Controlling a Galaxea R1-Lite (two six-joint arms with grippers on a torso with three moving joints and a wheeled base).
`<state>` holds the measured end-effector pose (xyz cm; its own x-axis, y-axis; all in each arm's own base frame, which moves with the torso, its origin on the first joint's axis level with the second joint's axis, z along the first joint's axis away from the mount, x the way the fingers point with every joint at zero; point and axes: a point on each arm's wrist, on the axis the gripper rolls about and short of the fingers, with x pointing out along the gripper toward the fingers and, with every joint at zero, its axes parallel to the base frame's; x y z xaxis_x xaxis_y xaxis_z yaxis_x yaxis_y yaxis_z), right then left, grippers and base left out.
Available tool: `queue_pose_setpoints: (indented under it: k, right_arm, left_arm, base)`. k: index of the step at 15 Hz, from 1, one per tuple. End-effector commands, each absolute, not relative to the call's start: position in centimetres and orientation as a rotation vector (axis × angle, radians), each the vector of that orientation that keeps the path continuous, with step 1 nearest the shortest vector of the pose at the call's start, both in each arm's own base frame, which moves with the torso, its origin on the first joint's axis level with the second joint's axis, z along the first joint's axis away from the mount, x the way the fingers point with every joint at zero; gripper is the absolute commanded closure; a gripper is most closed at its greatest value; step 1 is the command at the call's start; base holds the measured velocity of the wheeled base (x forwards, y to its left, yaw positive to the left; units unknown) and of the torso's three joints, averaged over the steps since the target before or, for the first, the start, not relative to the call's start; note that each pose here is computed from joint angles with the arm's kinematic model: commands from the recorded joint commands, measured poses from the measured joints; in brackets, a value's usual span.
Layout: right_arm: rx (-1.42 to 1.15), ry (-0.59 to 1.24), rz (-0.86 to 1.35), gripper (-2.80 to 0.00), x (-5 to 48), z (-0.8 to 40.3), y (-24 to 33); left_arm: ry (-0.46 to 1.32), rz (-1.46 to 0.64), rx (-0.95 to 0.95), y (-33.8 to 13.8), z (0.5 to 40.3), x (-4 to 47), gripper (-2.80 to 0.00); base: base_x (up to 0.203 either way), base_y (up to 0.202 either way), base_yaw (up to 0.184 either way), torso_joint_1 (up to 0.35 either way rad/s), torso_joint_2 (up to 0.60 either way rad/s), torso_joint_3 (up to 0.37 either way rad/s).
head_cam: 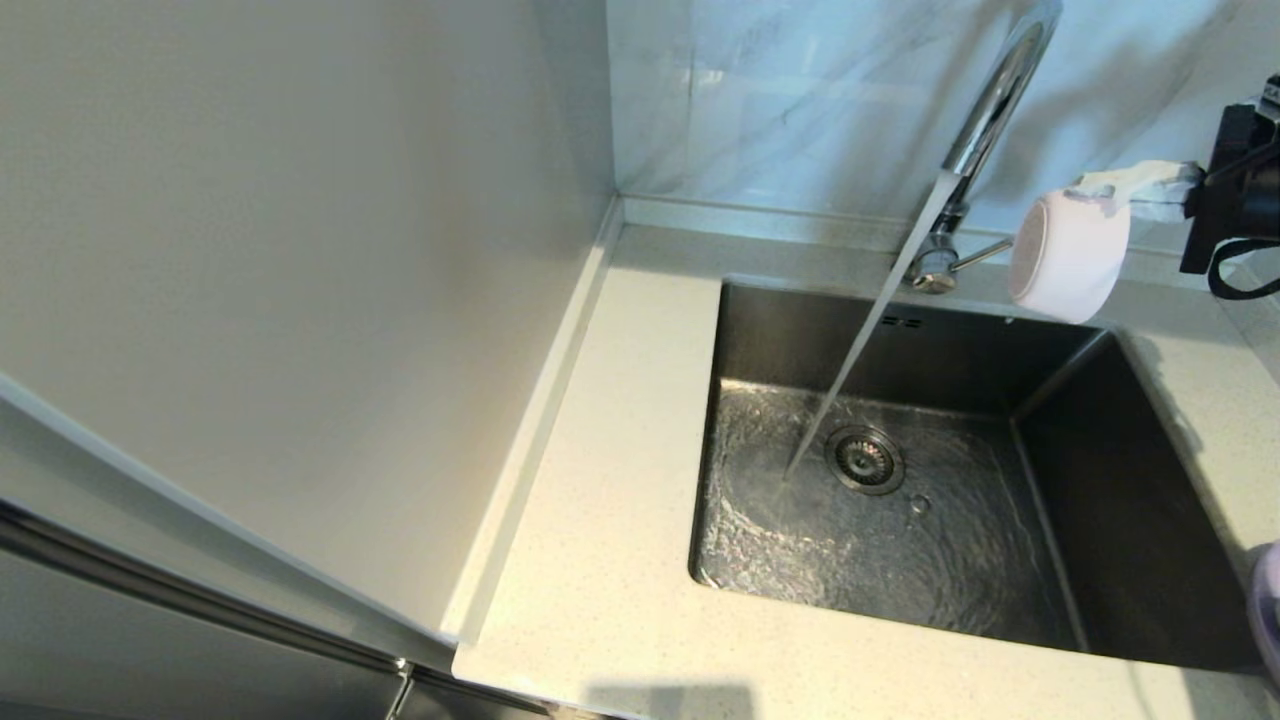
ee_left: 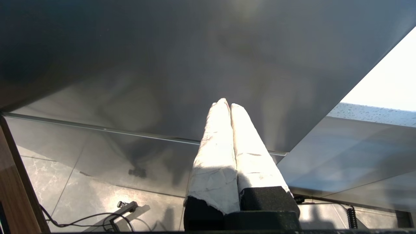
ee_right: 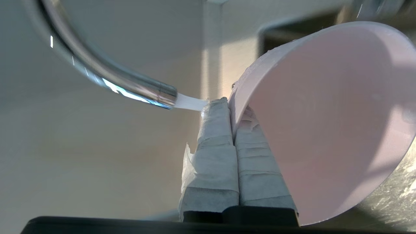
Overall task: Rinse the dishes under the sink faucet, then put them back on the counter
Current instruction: Place the bowl on the table
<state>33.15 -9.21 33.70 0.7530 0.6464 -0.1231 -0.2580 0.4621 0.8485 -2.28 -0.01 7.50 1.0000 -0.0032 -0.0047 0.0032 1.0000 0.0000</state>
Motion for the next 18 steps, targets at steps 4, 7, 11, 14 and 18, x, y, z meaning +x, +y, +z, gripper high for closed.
queue_pose_setpoints:
  k: [4,7,11,14,18]
  right_arm:
    - [0.106,0.293,0.526,0.0,31.5,32.4,-9.8]
    - [-0.198,0.447,0.421,0.0,31.7,27.7,-10.7]
    - [-0.337,0.548,0.242,0.0,32.2,26.1,-14.1]
    - [-0.358,0.574,0.162,0.0,32.6,25.9,-15.8]
    - [-0.353,0.624,0.089,0.0,32.7,25.0,-17.4]
  left_arm:
    - [0.005,-0.005,0.0,0.0,7.5,-2.3,0.0]
    - [0.005,-0.003,0.0,0.0,7.5,-2.3,0.0]
    - [0.005,-0.003,0.0,0.0,7.5,-2.3,0.0]
    - [0.005,-0.003,0.0,0.0,7.5,-2.3,0.0]
    - [0.005,-0.005,0.0,0.0,7.5,-2.3,0.0]
  base:
    - [0.0,0.0,0.0,0.0,0.0,0.0]
    - [0.0,0.0,0.0,0.0,0.0,0.0]
    - [0.0,0.0,0.0,0.0,0.0,0.0]
    - [0.0,0.0,0.0,0.0,0.0,0.0]
    - [0.0,0.0,0.0,0.0,0.0,0.0]
